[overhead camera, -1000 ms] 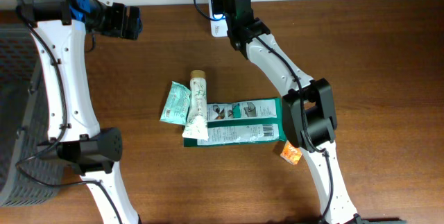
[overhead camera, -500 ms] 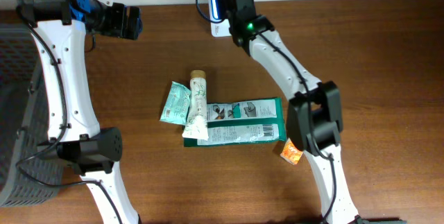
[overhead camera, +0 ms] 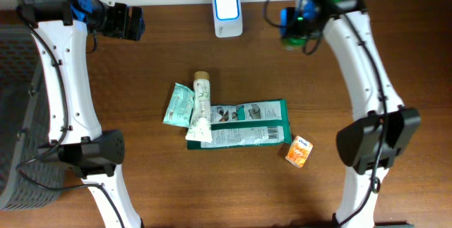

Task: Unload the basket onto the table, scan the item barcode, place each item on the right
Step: 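Carry the jar right and set it down at the table's right edge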

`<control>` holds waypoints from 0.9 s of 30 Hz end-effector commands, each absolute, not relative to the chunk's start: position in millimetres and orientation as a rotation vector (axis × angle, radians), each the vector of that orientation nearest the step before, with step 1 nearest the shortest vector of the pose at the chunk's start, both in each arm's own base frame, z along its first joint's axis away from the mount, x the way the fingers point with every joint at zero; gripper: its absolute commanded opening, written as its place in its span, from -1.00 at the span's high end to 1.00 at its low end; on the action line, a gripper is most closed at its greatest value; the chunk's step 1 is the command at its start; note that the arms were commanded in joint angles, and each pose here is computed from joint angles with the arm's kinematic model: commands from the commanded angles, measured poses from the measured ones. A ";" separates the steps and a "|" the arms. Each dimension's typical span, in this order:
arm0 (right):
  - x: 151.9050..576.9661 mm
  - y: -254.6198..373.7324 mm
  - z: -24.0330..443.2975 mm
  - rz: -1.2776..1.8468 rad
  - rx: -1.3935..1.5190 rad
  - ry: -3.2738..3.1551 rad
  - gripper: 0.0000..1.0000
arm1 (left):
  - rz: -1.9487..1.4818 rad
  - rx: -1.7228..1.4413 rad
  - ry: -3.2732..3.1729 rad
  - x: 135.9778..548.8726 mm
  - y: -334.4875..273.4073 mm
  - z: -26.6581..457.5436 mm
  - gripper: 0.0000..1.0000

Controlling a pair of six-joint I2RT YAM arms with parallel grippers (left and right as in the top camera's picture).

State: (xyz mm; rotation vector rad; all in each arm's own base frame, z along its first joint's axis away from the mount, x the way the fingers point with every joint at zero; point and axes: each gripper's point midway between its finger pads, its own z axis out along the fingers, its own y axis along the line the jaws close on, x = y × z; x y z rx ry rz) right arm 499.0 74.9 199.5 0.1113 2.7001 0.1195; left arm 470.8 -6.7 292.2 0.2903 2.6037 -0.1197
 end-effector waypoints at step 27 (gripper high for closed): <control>399.4 -208.5 62.0 -0.110 1.031 2.802 -0.55 | -0.117 0.307 2.583 470.3 -6.0 298.0 -0.98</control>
